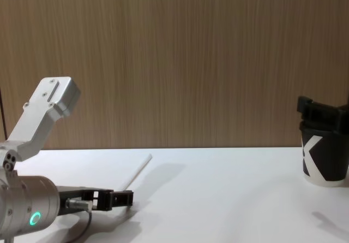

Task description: Pick up the straw with one hand, pass it to the other hand, and insert it into the cup.

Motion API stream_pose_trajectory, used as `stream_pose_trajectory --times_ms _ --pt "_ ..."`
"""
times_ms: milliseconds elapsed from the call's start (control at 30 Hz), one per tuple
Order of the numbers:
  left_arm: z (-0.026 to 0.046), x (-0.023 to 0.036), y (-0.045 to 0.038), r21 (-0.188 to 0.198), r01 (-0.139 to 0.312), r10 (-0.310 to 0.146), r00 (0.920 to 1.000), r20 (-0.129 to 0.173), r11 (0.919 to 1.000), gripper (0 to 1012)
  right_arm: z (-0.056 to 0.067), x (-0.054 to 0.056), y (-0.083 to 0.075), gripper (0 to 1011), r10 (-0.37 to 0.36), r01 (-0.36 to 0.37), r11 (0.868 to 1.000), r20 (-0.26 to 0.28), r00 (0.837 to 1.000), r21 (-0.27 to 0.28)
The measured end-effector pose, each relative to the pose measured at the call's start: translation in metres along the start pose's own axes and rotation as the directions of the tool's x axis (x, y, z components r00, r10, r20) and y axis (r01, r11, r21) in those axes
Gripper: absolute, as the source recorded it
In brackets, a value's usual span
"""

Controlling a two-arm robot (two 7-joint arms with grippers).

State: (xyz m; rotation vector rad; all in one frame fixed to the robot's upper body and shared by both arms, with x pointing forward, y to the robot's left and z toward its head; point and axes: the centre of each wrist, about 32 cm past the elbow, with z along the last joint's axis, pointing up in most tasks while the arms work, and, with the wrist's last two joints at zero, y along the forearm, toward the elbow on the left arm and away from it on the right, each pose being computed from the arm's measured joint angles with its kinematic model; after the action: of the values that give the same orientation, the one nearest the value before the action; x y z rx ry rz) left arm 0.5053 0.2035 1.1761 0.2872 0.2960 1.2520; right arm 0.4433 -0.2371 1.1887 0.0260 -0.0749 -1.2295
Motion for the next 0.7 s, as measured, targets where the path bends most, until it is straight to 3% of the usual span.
stream_pose_trajectory --times_ms 267,700 --pt "0.0003 0.0006 -0.0001 0.004 -0.003 0.003 1.0000 0.001 1.0000 875 0.0000 0.0000 0.0000 1001 0.000 0.000 1.000 0.000 1.000 0.000" --pt "0.0007 0.0008 -0.0002 0.007 -0.003 0.003 1.0000 0.001 1.0000 790 0.0000 0.0000 0.0000 1001 0.000 0.000 1.000 0.000 1.000 0.000"
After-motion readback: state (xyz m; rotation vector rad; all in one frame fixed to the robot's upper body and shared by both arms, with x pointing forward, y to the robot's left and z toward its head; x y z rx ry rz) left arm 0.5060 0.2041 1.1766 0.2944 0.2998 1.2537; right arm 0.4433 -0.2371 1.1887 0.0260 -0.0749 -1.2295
